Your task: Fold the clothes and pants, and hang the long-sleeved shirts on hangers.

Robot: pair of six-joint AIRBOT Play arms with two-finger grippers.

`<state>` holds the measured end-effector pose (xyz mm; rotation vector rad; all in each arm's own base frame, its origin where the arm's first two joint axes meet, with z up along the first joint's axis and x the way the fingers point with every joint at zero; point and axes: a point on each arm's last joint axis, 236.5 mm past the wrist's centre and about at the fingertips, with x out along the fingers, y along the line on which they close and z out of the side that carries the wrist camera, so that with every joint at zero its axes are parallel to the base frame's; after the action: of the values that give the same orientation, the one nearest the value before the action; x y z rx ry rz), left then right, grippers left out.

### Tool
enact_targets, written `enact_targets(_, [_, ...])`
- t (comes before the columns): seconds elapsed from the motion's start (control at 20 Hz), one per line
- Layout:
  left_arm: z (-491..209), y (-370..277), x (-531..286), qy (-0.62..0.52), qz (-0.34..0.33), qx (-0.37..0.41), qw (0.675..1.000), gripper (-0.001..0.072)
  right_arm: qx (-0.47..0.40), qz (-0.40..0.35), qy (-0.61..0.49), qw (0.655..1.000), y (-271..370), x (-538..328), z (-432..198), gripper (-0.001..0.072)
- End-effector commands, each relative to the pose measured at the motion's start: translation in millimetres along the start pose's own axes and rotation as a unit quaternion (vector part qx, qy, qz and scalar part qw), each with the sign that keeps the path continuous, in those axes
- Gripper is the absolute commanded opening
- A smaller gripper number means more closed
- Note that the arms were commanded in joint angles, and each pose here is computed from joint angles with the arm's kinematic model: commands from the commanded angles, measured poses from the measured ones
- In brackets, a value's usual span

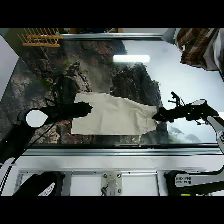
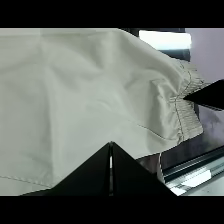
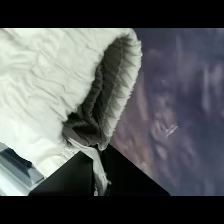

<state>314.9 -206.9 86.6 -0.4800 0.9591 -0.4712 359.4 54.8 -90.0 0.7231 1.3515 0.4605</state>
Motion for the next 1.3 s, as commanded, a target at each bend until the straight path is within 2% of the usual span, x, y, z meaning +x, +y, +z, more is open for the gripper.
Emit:
enact_targets(0.0, [1, 0, 0, -0.002, 0.000, 0.001, 1.000, 0.0006, -0.028, -0.012, -0.082, 0.996, 9, -38, 45, 0.0007])
enact_targets(0.15, [1, 0, 0, -0.002, 0.000, 0.002, 1.000, 0.0006, -0.031, -0.058, -0.237, 0.969, 9, -134, 114, 0.0006])
enact_targets(0.25, [1, 0, 0, -0.002, 0.000, 0.001, 1.000, 0.0006, -0.003, -0.092, -0.348, 0.933, -5, -212, 144, 0.0006])
enact_targets(0.35, [1, 0, 0, -0.002, 0.000, 0.001, 1.000, 0.0006, 0.057, -0.124, -0.451, 0.882, -37, -292, 151, 0.0006])
enact_targets(0.5, [1, 0, 0, -0.002, 0.000, 0.001, 1.000, 0.0006, 0.147, -0.173, -0.521, 0.823, -95, -369, 121, 0.0005])
enact_targets(0.75, [1, 0, 0, -0.003, 0.000, 0.001, 1.000, 0.0006, 0.280, -0.303, -0.518, 0.750, -172, -425, 28, 0.0005])
enact_targets(0.9, [5, -1, 0, -0.011, -0.001, 0.001, 1.000, 0.0005, 0.339, -0.343, -0.430, 0.763, -186, -388, -27, 0.0004])
enact_targets(1.1, [11, -1, 0, -0.024, -0.003, 0.001, 1.000, 0.0006, 0.387, -0.309, -0.307, 0.812, -174, -302, -73, 0.0005])
enact_targets(1.25, [10, -1, 0, -0.022, -0.002, 0.002, 1.000, 0.0005, 0.398, -0.297, -0.262, 0.827, -160, -273, -94, 0.0005])
